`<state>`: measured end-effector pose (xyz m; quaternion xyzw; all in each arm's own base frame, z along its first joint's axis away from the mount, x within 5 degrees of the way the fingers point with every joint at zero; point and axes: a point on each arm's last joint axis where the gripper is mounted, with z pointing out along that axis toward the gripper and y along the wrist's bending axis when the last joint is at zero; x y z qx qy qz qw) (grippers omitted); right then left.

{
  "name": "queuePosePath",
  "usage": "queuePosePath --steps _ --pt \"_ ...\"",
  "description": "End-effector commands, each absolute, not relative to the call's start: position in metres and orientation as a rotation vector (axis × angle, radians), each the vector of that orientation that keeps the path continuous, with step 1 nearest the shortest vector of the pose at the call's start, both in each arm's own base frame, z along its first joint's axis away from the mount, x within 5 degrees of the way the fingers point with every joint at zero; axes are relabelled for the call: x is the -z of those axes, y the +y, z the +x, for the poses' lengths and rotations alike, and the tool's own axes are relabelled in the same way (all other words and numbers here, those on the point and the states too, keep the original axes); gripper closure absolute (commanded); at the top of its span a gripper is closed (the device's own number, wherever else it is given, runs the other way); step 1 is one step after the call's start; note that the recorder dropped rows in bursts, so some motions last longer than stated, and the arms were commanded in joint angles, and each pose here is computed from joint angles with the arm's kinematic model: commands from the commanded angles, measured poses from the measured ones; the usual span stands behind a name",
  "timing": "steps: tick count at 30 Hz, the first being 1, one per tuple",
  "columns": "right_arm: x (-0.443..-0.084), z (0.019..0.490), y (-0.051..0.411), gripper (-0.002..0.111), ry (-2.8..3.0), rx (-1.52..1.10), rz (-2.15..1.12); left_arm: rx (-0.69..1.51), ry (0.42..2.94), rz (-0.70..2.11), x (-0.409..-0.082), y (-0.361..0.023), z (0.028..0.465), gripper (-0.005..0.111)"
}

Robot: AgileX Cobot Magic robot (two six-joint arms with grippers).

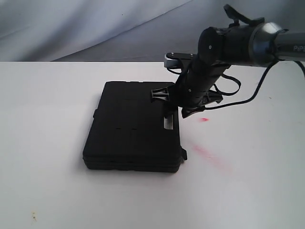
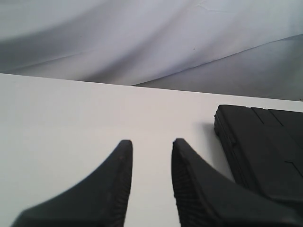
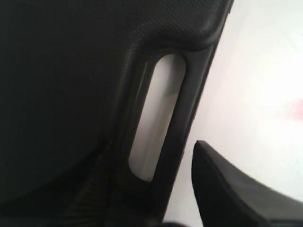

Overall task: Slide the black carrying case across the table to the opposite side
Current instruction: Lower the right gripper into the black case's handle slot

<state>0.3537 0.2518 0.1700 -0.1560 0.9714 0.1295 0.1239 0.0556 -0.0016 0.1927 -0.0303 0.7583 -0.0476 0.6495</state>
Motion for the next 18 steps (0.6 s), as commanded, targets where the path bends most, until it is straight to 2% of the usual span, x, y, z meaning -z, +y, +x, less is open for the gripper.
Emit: queuePosePath --steps 1,11,18 --pt "-0.167 0.358 0.249 0.065 2.812 -0.277 -0.403 0.102 1.723 -0.069 -0.191 -0.001 0.055 0.078" --pt "-0.148 0.359 0.255 0.065 2.83 -0.268 -0.396 0.102 1.723 -0.069 -0.191 -0.001 0.055 0.078" --pt "-0.148 0.361 0.257 0.068 2.813 -0.307 -0.36 0.104 1.723 -0.071 -0.191 -0.001 0.055 0.078"
